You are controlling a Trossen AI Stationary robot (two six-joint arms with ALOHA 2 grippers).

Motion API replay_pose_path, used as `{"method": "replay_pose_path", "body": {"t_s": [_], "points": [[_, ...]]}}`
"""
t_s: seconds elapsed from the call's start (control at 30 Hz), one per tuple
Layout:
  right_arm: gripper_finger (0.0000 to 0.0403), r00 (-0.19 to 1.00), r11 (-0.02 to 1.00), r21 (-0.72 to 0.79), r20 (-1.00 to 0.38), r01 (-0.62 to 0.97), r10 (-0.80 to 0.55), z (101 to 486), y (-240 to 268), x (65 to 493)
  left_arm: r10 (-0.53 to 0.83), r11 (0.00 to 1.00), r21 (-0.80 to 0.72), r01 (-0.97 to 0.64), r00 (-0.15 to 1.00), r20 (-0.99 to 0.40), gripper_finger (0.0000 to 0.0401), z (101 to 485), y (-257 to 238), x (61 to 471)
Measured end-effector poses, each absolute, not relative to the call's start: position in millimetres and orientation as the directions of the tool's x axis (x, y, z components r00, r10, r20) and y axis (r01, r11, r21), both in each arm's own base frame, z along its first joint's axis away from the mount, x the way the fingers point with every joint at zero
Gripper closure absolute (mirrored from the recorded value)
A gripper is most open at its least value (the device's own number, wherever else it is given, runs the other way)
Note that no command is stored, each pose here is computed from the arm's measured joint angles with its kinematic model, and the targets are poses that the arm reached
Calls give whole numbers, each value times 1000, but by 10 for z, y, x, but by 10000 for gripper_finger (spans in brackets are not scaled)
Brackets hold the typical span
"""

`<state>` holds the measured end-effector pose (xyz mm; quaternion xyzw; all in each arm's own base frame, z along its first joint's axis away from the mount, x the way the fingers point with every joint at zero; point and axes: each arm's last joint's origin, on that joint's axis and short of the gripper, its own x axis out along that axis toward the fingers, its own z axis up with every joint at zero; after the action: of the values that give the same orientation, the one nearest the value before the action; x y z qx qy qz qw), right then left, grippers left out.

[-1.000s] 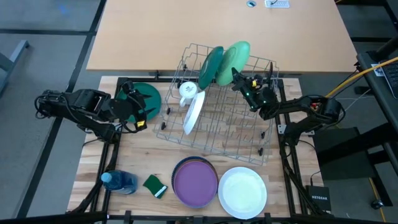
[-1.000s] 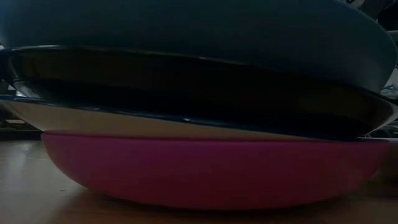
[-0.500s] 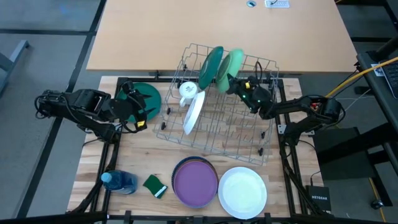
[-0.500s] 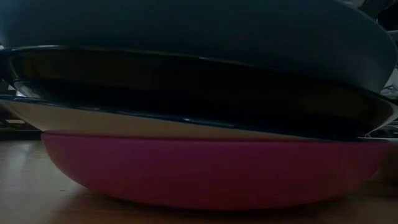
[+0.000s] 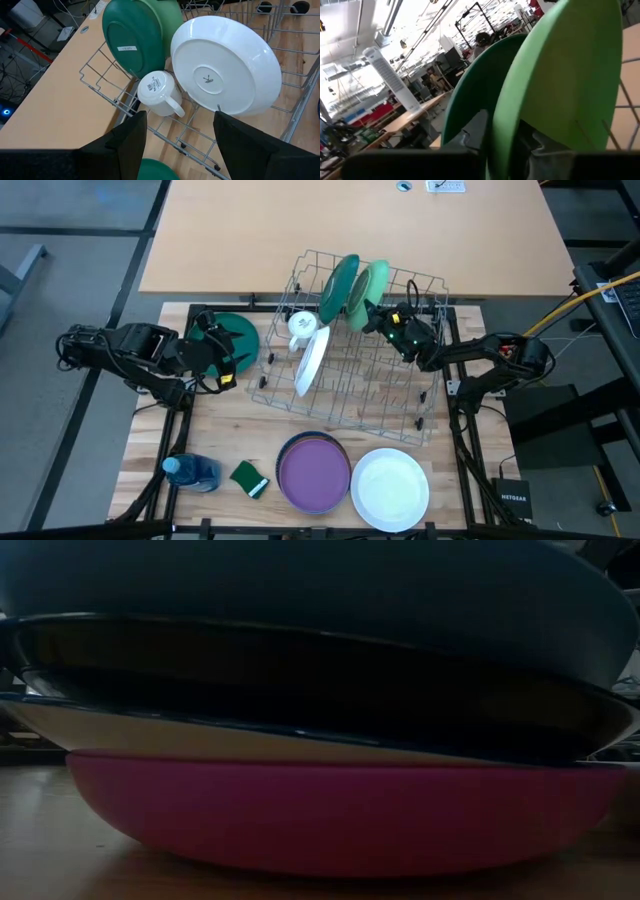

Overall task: Sort dishes
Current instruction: Put the green plate in the dish rack

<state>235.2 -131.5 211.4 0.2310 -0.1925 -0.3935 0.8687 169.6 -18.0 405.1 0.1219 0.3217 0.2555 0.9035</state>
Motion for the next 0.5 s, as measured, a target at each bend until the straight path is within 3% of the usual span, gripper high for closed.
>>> {"method": "replay_pose_path", "body": {"t_s": [0.27, 0.5], "points": [[261, 583, 553, 548, 140, 628, -800, 2103, -1325, 2342, 540, 840, 385, -383, 663, -519, 182, 4051, -180, 1696], [234, 598, 529, 505, 30, 682, -801, 2040, -1313, 2326, 540, 840, 381, -386, 662, -520, 182, 4050, -179, 1695]]}}
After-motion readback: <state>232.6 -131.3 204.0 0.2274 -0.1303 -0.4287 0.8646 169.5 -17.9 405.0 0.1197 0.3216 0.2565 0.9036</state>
